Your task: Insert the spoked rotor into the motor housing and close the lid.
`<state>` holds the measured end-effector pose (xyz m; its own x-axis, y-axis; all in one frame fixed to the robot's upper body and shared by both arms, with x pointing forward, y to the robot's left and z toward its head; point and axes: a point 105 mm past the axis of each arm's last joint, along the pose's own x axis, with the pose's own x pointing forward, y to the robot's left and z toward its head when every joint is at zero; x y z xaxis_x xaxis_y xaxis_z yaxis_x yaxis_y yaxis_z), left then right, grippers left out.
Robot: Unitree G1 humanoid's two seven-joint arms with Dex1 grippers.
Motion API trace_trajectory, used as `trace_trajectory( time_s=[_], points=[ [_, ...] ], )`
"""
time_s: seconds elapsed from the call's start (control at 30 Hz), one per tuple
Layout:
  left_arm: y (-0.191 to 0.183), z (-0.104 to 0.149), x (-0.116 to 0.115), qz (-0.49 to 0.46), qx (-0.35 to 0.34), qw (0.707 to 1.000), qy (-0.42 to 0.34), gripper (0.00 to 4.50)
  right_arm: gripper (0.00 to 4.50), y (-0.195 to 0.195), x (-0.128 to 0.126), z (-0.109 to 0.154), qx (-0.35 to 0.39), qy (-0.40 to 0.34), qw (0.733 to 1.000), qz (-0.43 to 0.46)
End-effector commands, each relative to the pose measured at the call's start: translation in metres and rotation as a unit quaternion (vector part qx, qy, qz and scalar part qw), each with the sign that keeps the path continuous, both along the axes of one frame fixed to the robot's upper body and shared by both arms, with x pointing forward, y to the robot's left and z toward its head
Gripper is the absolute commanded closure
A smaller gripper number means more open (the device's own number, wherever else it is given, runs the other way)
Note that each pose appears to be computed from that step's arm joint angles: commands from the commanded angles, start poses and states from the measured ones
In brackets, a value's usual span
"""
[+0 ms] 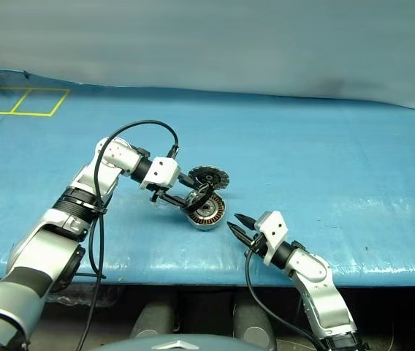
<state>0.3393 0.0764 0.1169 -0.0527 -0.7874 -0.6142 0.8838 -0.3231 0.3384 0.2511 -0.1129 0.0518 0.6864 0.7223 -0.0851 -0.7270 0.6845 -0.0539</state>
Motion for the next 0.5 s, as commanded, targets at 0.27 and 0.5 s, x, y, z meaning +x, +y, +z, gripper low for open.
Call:
trace_trajectory(
  time_s=[0.27, 0.5],
  points=[
    [-0.0047, 0.0119, 0.0074, -0.005, 0.001, 0.999, -0.04, 1.46, 3.17, 0.0005, 0.0013, 0.0082, 0.004, -0.022, 1.0, -0.002],
    [-0.006, 0.0135, 0.0094, 0.0, -0.008, 0.999, -0.046, 1.46, 3.17, 0.0002, 0.0011, 0.0067, 0.003, -0.021, 1.0, -0.003]
  ],
)
